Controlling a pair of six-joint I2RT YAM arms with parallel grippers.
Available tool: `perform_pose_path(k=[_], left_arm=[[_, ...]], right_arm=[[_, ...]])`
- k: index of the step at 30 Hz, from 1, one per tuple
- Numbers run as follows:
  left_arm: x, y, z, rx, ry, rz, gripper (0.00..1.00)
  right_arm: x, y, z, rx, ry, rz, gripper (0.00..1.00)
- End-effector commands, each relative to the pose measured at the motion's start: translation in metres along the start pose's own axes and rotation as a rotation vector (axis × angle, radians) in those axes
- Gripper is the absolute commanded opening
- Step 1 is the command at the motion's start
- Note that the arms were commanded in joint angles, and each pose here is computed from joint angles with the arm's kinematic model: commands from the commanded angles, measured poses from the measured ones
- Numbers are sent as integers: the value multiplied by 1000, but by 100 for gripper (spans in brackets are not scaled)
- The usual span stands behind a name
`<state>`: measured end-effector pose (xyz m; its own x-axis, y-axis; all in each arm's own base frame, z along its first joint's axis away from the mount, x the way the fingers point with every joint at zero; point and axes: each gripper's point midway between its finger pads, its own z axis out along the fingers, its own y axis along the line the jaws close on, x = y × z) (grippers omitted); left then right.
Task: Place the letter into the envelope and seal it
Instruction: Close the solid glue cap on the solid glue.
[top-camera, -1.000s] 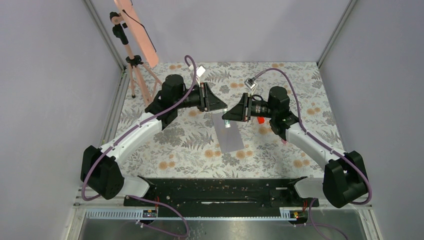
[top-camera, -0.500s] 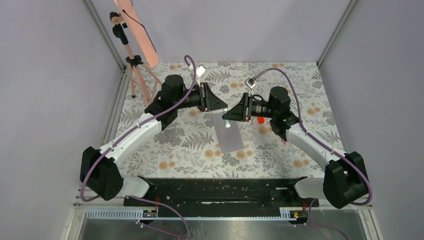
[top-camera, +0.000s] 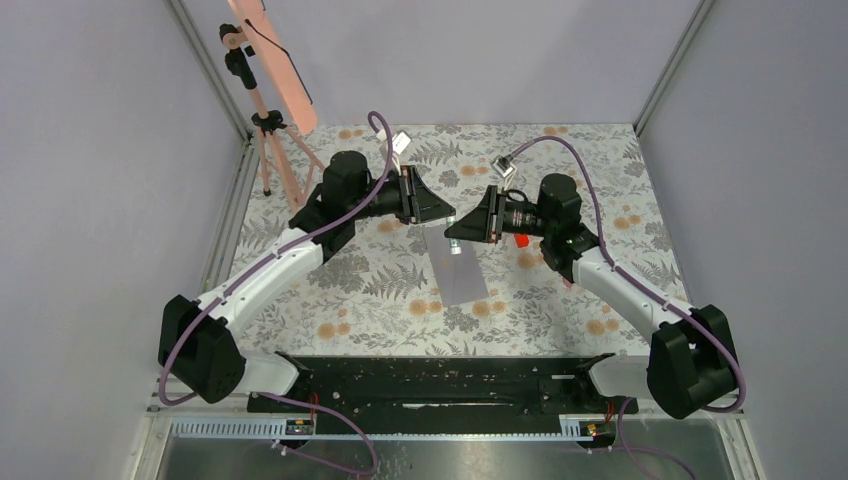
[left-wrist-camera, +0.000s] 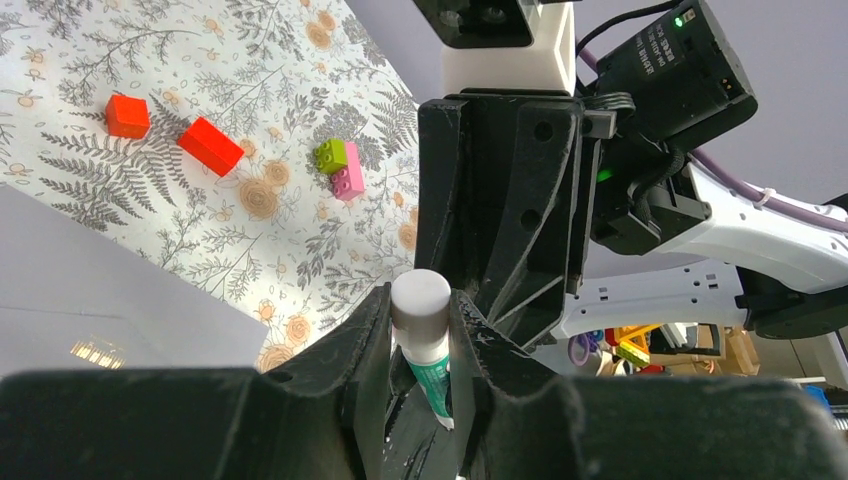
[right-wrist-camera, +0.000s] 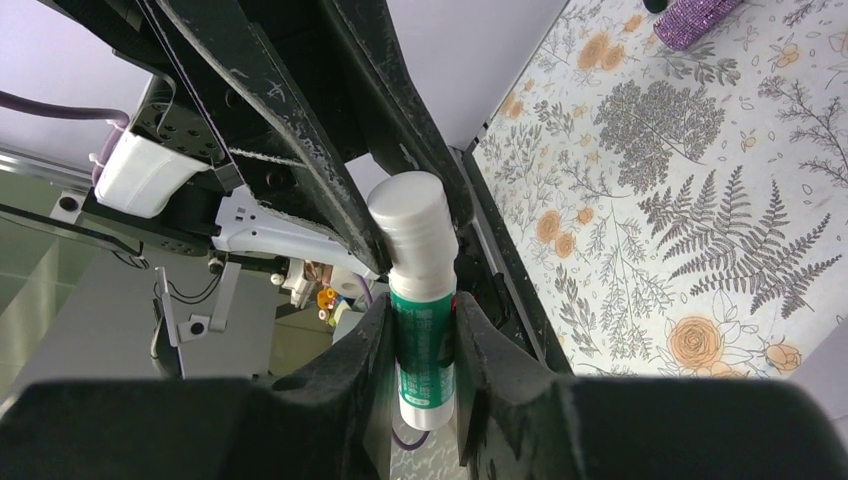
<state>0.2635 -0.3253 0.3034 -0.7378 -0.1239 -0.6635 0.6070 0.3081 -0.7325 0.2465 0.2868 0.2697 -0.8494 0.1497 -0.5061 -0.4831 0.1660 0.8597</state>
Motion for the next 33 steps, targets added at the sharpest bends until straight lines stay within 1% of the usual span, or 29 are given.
perform_pose_path(k=[1,5,10,17,20,29,33], left_arm=[[42,-70,-22,222,169,16,9],[41,-63,-18,166,135,-2,9],[43,-61,-12,148,129,-23,9],[61,-72,-12,237,235,-22,8],[66,-71,-16,228,273,13,8],[74,-80,-30,269,341,92,8],[73,-82,-30,274,346,88,8]], right_arm=[[-76,-23,-10,167,-341,-74,0],[-88,-21,-11,151,-415,-38,0],[-94,-19,-11,130,-450,-36,0],[-97,-13,-4,91,-410,-57,0],[-98,-13,-3,95,-397,-63,0],[-110,-16,-6,91,-392,-26,0],[-114,-18,-5,98,-410,-14,0]])
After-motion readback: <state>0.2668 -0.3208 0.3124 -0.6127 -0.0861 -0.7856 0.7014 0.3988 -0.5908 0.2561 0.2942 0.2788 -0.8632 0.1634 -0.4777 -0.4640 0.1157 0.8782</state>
